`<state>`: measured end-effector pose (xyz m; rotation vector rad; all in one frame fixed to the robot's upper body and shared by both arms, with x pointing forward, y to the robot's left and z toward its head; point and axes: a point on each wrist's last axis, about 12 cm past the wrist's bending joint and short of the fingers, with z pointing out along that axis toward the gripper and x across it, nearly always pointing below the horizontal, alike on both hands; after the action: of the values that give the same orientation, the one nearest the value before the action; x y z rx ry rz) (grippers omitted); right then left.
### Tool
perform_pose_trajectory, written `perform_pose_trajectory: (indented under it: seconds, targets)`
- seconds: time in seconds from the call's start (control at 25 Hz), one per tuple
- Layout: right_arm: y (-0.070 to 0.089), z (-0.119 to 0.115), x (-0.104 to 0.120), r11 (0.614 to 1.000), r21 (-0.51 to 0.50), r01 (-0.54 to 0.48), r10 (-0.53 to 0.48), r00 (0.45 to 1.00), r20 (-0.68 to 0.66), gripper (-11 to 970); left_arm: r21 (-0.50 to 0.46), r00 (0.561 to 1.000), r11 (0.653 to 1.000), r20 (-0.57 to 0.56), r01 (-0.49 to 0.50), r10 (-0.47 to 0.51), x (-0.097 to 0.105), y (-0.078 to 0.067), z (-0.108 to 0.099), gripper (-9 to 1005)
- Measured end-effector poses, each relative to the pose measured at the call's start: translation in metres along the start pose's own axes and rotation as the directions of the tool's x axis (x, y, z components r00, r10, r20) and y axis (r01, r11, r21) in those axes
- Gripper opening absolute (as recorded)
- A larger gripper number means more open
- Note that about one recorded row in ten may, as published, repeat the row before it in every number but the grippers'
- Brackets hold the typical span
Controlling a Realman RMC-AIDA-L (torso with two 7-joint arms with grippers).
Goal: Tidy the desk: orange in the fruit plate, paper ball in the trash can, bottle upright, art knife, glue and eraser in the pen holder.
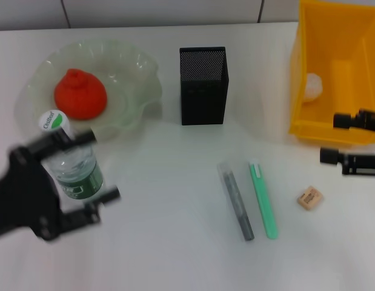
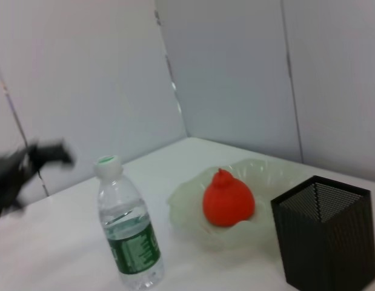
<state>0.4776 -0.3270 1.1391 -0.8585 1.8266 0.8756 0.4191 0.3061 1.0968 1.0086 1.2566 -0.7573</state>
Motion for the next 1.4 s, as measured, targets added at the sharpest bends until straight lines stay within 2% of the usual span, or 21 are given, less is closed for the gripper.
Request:
perform_pose_trajectory:
  seconds: [0.04, 0.08, 0.12, 0.16, 0.2, 0.32, 0.36, 0.48, 0.52, 0.56, 0.6, 0.8, 1.16, 1.4]
  targets:
    - [0.0, 0.001, -0.01, 1.0, 0.006, -0.006, 0.007, 1.0, -0.025, 843, 0.018, 1.0, 1.0, -0.02, 0.008, -0.007, 0.009, -0.007, 0.001, 777]
    - [0.0, 0.007, -0.031, 1.0, 0.017, -0.023, 0.025, 0.995, -0.095, 843, 0.046, 0.998, 0.999, -0.049, 0.028, -0.026, 0.025, -0.019, 0.004, 777]
    - [0.0, 0.007, -0.031, 1.0, 0.017, -0.023, 0.025, 0.995, -0.095, 843, 0.046, 0.998, 0.999, -0.049, 0.028, -0.026, 0.025, -0.019, 0.004, 777]
    - [0.0, 0.018, -0.047, 0.998, 0.038, -0.049, 0.055, 0.982, -0.178, 843, 0.065, 0.997, 0.996, -0.063, 0.054, -0.05, 0.04, -0.026, 0.009, 776]
    - [0.0, 0.018, -0.047, 0.998, 0.038, -0.049, 0.055, 0.982, -0.178, 843, 0.065, 0.997, 0.996, -0.063, 0.054, -0.05, 0.04, -0.026, 0.009, 776]
    - [0.0, 0.04, -0.068, 0.992, 0.089, -0.085, 0.109, 0.941, -0.32, 839, 0.089, 0.991, 0.991, -0.09, 0.103, -0.095, 0.058, -0.033, 0.017, 776]
    - [0.002, 0.061, -0.078, 0.988, 0.133, -0.082, 0.132, 0.894, -0.429, 837, 0.103, 0.986, 0.986, -0.119, 0.128, -0.115, 0.067, -0.035, 0.022, 775]
    - [0.007, 0.094, -0.087, 0.98, 0.196, -0.038, 0.143, 0.816, -0.559, 831, 0.103, 0.979, 0.985, -0.167, 0.138, -0.119, 0.075, -0.032, 0.03, 775]
    - [0.007, 0.094, -0.087, 0.98, 0.196, -0.038, 0.143, 0.816, -0.559, 830, 0.103, 0.979, 0.985, -0.167, 0.138, -0.119, 0.075, -0.032, 0.03, 775]
    - [0.01, 0.112, -0.089, 0.974, 0.227, 0.001, 0.142, 0.775, -0.615, 828, 0.103, 0.976, 0.985, -0.181, 0.138, -0.118, 0.077, -0.03, 0.034, 775]
    - [0.01, 0.112, -0.089, 0.974, 0.227, 0.001, 0.142, 0.775, -0.615, 826, 0.103, 0.976, 0.985, -0.181, 0.138, -0.118, 0.077, -0.03, 0.034, 774]
    - [0.015, 0.15, -0.082, 0.973, 0.228, 0.046, 0.124, 0.725, -0.677, 816, 0.101, 0.974, 0.984, -0.188, 0.144, -0.123, 0.079, -0.03, 0.035, 774]
    - [0.011, 0.176, -0.064, 0.973, 0.224, 0.045, 0.131, 0.693, -0.709, 799, 0.089, 0.972, 0.984, -0.191, 0.152, -0.133, 0.08, -0.031, 0.032, 774]
    - [0.008, 0.184, -0.055, 0.973, 0.228, 0.044, 0.138, 0.679, -0.721, 787, 0.094, 0.973, 0.984, -0.19, 0.15, -0.13, 0.08, -0.031, 0.034, 774]
